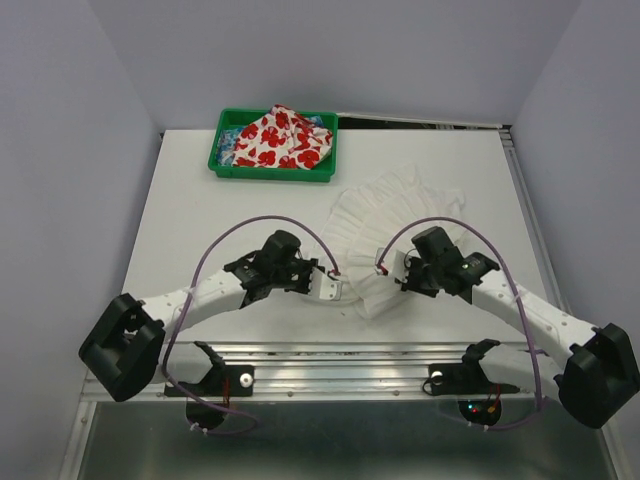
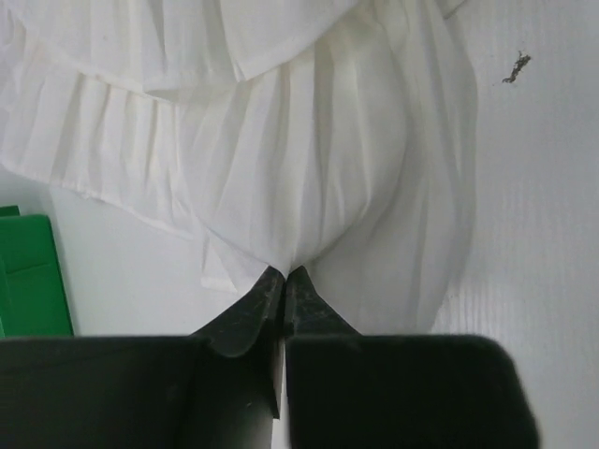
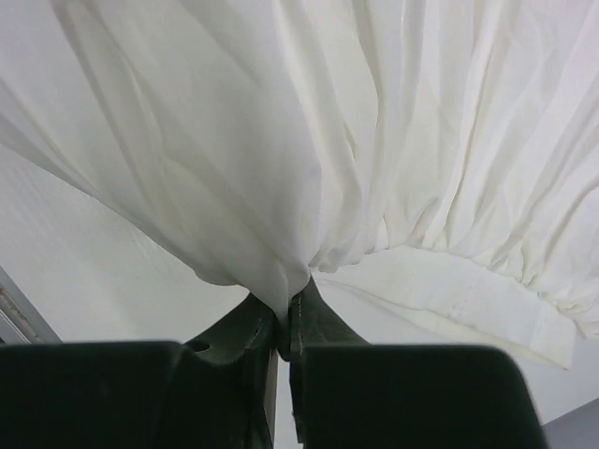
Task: Fold and stack the skirts
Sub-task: Fold the skirt
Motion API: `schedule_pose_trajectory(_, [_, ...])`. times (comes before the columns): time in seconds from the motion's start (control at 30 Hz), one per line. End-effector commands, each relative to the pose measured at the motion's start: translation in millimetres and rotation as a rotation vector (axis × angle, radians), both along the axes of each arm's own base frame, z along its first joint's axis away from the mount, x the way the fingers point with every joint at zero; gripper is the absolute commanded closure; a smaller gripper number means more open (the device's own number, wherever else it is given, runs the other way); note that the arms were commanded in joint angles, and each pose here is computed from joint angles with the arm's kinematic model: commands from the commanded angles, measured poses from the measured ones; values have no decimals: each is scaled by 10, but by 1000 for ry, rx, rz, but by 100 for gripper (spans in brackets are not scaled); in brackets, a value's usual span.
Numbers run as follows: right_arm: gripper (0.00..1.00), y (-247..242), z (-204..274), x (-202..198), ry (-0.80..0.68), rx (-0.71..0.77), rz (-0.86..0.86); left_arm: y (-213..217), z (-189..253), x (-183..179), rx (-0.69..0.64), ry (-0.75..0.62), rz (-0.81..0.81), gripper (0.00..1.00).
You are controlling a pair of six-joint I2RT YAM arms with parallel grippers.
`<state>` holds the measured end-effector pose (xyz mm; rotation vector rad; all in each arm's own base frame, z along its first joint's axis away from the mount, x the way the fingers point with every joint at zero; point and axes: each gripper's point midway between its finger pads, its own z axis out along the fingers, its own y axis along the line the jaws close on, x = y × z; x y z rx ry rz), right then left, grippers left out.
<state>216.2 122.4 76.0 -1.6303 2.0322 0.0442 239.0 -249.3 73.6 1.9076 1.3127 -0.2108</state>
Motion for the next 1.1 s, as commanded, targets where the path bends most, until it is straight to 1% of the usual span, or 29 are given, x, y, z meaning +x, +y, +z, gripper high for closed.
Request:
schedule_pose_trajectory(0.0, [99,84,34,-128,56,25,58,150,-86,-226,8,90,33,79])
schedule_pose_trajectory(0.03, [99,78,-1,-146,64,21,62,159,-89,-226,6,103,50,77])
schedule_pose_trajectory(0.07, [99,87,1,-145,65,27,58,165,-96,-232,7,111,57,71])
schedule_pose_trajectory(0.1, [99,86,-20,-154,70,29,53,170,-94,-218,5,114,74,46])
schedule_pose_trajectory(0.13, [99,91,-27,-158,74,33,46,169,-92,-225,1,122,84,46])
schedule_pose_trajectory(0.17, [99,97,-40,-166,87,37,34,179,-76,-235,-6,125,90,33])
schedule_pose_trajectory(0.2, [99,94,-45,-175,95,35,28,180,-80,-283,-3,133,71,23])
schedule_pose_trajectory(0.23, [99,89,-53,-167,97,32,19,190,-85,-317,-1,131,56,2])
schedule_pose_trajectory(0.33, [99,77,-87,-163,102,27,2,172,-89,-481,6,97,-28,1])
schedule_pose_trajectory(0.43, [99,85,-92,-164,107,30,-2,106,-151,-631,18,96,-90,1])
schedule_pose_trajectory(0.5, [99,89,-95,-157,108,33,-9,59,-216,-662,27,111,-97,2])
schedule_pose_trajectory(0.53, [99,91,-96,-156,111,31,-11,41,-244,-663,29,123,-86,4])
schedule_pose_trajectory(0.67, [99,101,-71,-147,106,35,-5,-43,-367,-503,56,146,-3,11])
schedule_pose_trajectory(0.7, [99,96,-67,-150,105,34,-6,-92,-379,-361,63,121,36,12])
schedule_pose_trajectory(0.77, [99,88,-57,-154,101,33,-3,-114,-429,-251,67,122,86,15])
schedule_pose_trajectory(0.87, [99,62,-68,-187,107,25,-1,-149,-383,-64,32,52,137,16])
schedule_pose_trajectory(0.9, [99,55,-64,-196,105,25,2,-168,-345,20,6,10,159,16])
schedule_pose_trajectory(1.0, [99,47,-63,-222,108,27,5,-201,-261,147,-44,-67,184,15])
schedule_pose_trajectory(1.07, [99,55,-55,-234,110,33,10,-213,-251,181,-52,-90,181,14])
